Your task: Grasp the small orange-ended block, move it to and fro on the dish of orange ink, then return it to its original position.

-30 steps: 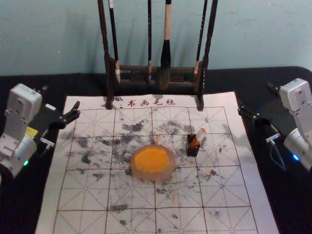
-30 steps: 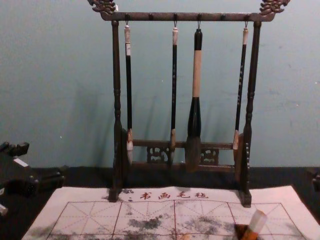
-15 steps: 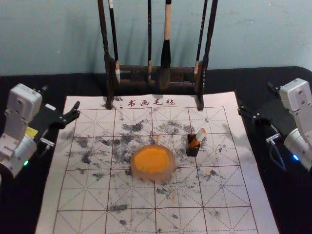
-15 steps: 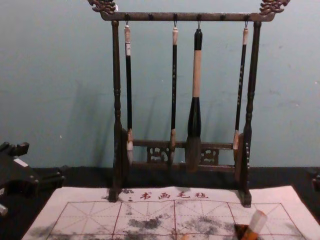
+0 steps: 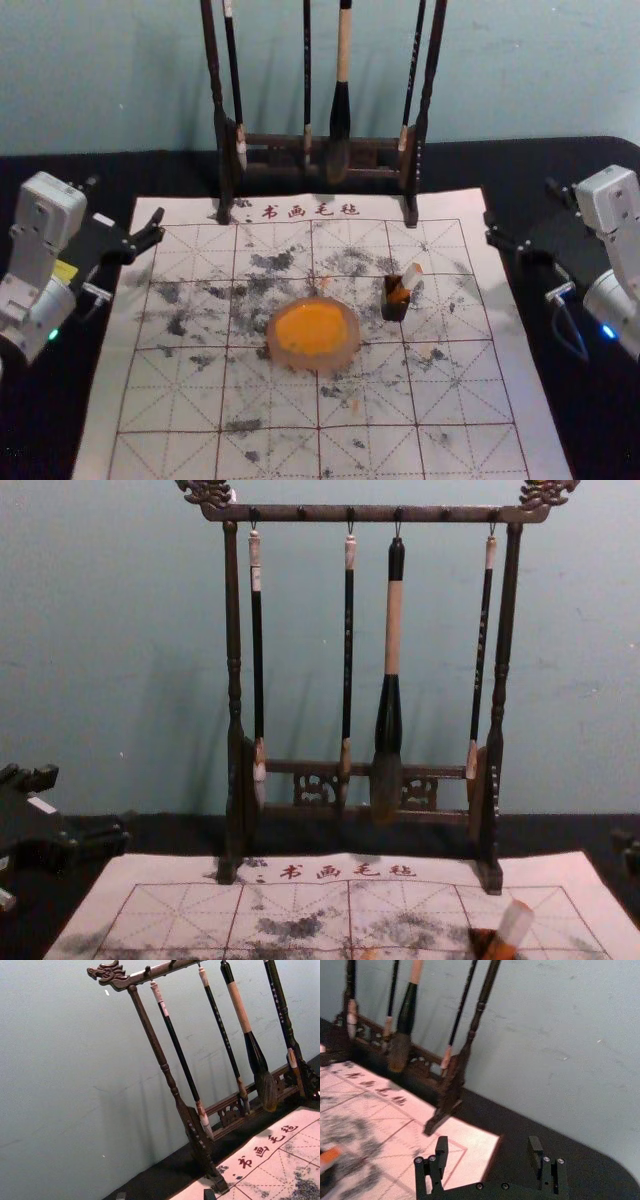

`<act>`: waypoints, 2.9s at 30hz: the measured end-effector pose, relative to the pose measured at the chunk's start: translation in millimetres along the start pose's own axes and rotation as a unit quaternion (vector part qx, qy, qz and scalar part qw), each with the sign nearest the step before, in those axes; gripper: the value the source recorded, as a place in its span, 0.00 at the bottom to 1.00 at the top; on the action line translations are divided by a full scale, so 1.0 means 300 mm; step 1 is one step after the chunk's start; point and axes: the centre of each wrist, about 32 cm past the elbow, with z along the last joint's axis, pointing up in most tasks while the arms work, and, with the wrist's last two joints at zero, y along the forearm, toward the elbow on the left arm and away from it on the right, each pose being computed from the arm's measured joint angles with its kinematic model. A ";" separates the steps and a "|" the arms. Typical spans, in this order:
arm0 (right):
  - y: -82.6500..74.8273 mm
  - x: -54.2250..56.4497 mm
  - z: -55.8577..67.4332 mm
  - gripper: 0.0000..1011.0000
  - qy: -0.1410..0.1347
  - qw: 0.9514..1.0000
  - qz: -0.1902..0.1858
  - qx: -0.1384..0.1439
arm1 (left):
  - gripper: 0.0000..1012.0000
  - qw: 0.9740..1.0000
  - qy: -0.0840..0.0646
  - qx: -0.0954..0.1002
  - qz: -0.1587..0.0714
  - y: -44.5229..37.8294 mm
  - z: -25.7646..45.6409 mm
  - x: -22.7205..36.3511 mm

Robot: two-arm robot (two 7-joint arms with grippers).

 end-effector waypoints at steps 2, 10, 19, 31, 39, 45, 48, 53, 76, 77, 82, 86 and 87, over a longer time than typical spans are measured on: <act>-0.012 -0.006 0.006 0.99 0.007 1.000 0.007 -0.003 | 0.99 1.000 0.000 0.000 0.000 0.000 0.000 0.000; -0.081 -0.057 0.057 0.99 0.070 0.995 0.065 -0.017 | 0.99 1.000 0.000 0.000 0.000 0.000 0.000 0.000; -0.102 -0.129 0.109 0.99 0.141 0.983 0.114 -0.025 | 0.99 1.000 0.000 0.000 0.000 0.000 0.000 0.000; -0.034 -0.203 0.139 0.99 0.219 0.967 0.107 -0.075 | 0.99 1.000 0.000 0.000 0.000 0.000 0.000 0.000; 0.000 -0.221 0.155 0.99 0.245 0.958 0.107 -0.099 | 0.99 1.000 0.000 0.000 0.000 0.000 0.000 0.000; 0.007 -0.228 0.160 0.99 0.262 0.952 0.106 -0.116 | 0.99 1.000 0.000 0.000 0.000 0.000 0.000 0.000; 0.009 -0.229 0.161 0.99 0.270 0.949 0.106 -0.122 | 0.99 1.000 0.000 0.000 0.000 0.000 0.000 0.000; 0.010 -0.229 0.166 0.99 0.284 0.944 0.104 -0.129 | 0.99 1.000 0.000 0.000 0.000 0.000 0.000 0.000; 0.011 -0.230 0.168 0.87 0.286 0.944 0.105 -0.130 | 0.99 1.000 0.000 0.000 0.000 0.000 0.000 0.000; 0.011 -0.230 0.168 0.85 0.286 0.944 0.105 -0.130 | 0.99 1.000 0.000 0.000 0.000 0.000 0.000 0.000; 0.011 -0.231 0.168 0.72 0.285 0.944 0.105 -0.130 | 0.99 1.000 0.000 0.000 0.000 0.000 0.000 0.000; 0.011 -0.231 0.168 0.56 0.285 0.944 0.105 -0.130 | 0.99 1.000 0.000 0.000 0.000 0.000 0.000 0.000; 0.011 -0.231 0.168 0.56 0.285 0.944 0.105 -0.130 | 0.99 1.000 0.000 0.000 0.000 0.000 0.000 0.000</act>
